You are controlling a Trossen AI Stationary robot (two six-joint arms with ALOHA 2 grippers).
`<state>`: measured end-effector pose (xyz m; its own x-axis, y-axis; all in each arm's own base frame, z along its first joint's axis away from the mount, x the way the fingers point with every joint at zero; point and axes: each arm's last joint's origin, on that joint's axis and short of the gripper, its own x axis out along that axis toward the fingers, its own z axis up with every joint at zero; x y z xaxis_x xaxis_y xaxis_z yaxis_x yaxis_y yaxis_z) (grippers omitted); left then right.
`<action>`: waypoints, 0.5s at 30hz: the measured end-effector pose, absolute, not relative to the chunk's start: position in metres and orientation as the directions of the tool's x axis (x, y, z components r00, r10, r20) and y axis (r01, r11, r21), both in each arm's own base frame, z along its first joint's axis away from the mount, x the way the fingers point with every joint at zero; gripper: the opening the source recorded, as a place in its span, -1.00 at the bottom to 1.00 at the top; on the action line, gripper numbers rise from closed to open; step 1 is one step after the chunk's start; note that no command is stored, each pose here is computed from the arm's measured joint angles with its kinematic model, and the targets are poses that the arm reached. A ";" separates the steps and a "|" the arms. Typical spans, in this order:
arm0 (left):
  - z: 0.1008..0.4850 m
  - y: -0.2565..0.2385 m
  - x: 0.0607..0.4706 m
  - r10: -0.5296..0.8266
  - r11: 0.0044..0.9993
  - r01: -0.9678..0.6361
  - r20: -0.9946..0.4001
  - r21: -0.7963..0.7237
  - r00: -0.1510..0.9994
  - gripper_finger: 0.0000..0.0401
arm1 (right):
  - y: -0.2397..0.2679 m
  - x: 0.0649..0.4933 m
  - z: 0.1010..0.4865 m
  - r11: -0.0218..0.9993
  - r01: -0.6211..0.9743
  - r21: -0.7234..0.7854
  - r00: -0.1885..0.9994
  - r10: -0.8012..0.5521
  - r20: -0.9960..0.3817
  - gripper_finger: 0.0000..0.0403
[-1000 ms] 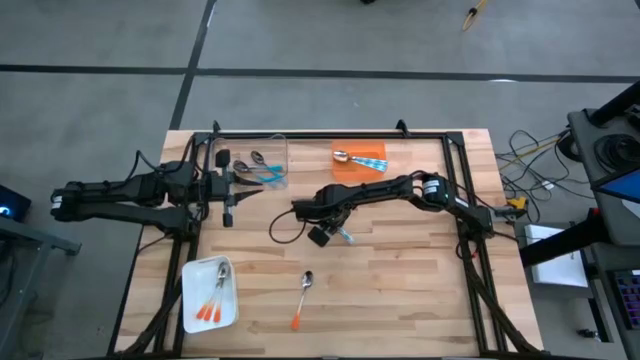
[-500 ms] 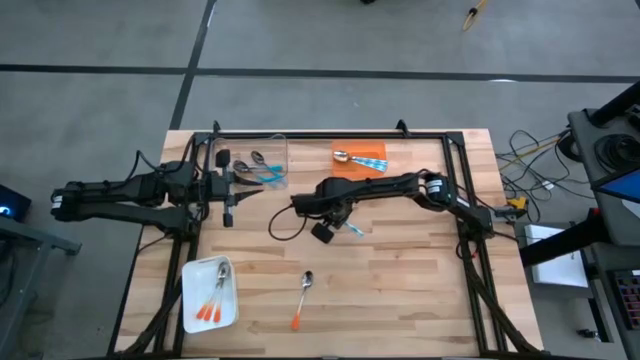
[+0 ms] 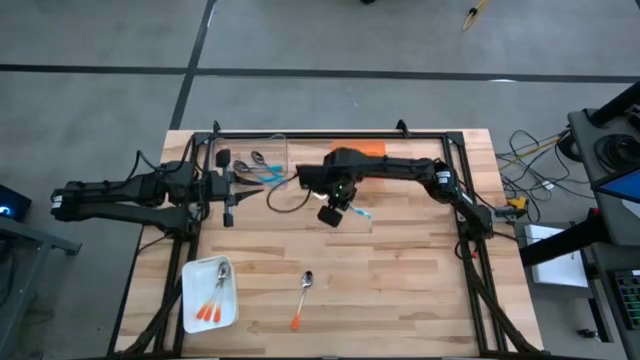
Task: Sort silverware by color (type)
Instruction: Put the light blue spoon into the orange bin
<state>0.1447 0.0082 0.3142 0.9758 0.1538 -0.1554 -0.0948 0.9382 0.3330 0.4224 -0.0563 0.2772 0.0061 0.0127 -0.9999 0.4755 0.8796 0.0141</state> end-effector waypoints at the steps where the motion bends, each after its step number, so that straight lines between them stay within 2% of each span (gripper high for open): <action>1: 0.314 0.008 0.145 0.154 0.938 -0.096 -0.152 0.333 0.976 -0.78 | -0.063 0.422 0.280 0.886 0.463 0.019 0.017 0.013 -1.000 -0.89; 15: 0.314 0.008 0.148 0.154 0.936 -0.096 -0.148 0.340 0.977 -0.78 | -0.160 0.396 0.289 0.931 0.366 -0.003 0.047 -0.022 -0.999 -0.89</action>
<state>0.1484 0.0084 0.3144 0.9770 0.1539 -0.1477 -0.0961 0.9357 0.3395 0.3963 -0.1601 0.2889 0.0468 -0.0221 -0.9987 0.3659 0.9306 -0.0034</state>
